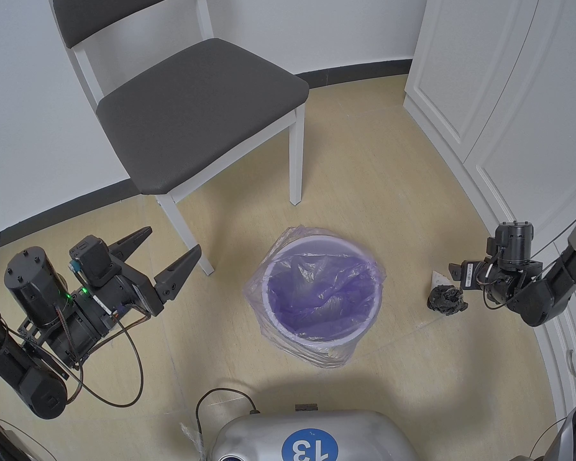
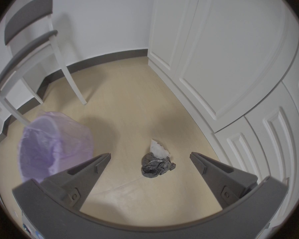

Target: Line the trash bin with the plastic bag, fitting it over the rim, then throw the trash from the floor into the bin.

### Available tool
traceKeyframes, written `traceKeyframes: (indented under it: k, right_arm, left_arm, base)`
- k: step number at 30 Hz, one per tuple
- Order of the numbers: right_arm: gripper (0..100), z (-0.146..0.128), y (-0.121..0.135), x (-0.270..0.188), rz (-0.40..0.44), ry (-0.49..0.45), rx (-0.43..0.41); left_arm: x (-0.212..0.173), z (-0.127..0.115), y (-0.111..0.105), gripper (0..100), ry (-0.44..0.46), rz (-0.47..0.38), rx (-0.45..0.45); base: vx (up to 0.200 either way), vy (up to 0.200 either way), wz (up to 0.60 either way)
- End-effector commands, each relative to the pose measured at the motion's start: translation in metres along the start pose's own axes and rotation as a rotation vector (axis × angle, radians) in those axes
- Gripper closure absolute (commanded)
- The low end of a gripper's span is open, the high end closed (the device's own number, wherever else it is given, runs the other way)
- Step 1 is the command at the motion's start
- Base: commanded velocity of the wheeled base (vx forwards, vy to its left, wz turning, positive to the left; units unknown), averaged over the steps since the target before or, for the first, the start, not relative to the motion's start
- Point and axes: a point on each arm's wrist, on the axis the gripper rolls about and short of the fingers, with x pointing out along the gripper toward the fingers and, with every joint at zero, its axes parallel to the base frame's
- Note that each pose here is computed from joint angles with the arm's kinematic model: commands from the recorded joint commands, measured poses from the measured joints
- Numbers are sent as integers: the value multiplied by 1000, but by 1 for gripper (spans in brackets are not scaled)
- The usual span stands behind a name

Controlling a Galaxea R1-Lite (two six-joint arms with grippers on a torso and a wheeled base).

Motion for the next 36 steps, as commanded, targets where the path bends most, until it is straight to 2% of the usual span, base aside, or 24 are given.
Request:
traceKeyframes:
  k: [1, 3, 4, 8, 11, 14, 27, 36]
  right_arm:
    - [0, -41, -10, 61, -52, 114, 37]
    - [0, -47, -8, 67, -36, 130, 81]
    - [0, -51, -7, 71, 12, 144, 126]
    - [0, -52, 2, 81, 107, 134, 210]
    - [0, -61, 12, 91, 132, 115, 262]
    - [0, -70, 14, 98, 138, 105, 264]
    - [0, -72, 5, 110, 120, 109, 276]
    - [0, -71, -11, 119, 81, 116, 294]
  left_arm:
    - [0, -4, 0, 0, 8, -1, 7]
    - [-1, -5, -1, 0, 11, -1, 6]
    - [-1, -5, 0, 0, 12, -1, 6]
    - [-2, -5, -1, 0, 17, -3, 18]
    - [-3, -9, -1, 0, 33, -4, 31]
    - [-2, -12, -1, 0, 44, -6, 30]
    - [-6, -17, -7, 0, 71, -29, 27]
    - [-5, -19, -6, 0, 81, -26, 29]
  base:
    - [0, 0, 0]
    - [0, 0, 0]
    - [0, 0, 0]
    - [0, 0, 0]
    - [0, 0, 0]
    - [0, 0, 0]
    - [0, 0, 0]
    - [0, 0, 0]
